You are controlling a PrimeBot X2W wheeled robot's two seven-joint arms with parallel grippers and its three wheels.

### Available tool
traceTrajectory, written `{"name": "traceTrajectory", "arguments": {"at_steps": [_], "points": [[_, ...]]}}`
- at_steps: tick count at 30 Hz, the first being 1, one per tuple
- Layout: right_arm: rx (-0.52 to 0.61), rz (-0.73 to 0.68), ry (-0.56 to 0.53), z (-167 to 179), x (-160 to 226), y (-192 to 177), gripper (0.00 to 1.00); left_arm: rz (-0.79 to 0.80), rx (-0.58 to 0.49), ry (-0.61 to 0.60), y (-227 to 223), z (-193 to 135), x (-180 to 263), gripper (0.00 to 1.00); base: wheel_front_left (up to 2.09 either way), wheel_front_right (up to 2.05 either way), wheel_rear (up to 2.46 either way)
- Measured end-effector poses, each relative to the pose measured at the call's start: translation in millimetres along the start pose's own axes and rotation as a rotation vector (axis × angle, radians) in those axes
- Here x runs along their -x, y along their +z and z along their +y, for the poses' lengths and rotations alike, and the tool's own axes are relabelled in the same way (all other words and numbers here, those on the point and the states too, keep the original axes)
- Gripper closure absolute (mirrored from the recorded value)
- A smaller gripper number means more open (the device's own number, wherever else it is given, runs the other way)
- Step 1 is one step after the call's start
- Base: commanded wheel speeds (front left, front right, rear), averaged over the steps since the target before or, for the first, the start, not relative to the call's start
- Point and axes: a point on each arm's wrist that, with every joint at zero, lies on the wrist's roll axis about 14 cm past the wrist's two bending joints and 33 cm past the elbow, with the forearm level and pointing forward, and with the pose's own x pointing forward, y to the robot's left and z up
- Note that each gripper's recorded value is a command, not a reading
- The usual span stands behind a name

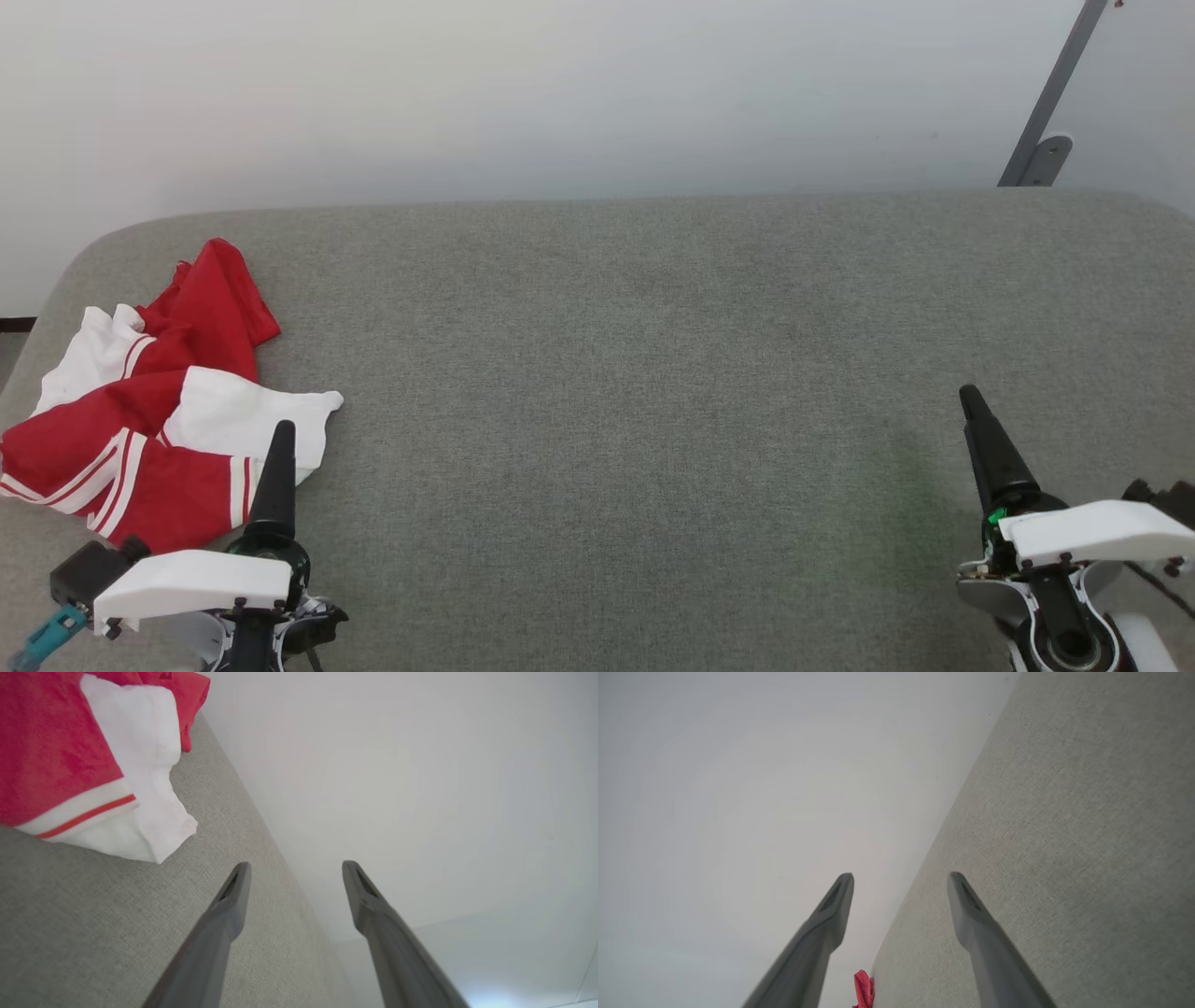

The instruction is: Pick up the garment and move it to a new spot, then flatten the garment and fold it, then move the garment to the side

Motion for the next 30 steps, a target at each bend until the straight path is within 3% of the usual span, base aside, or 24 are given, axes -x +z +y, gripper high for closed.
{"name": "traceTrajectory", "arguments": {"at_steps": [30], "points": [[0.680, -0.064, 0.052, 18.0, -15.3, 22.8, 0.00, -0.008, -0.652, -0.033, 2.5, -11.2, -2.5, 0.00, 0.00, 0.00, 0.00]]}}
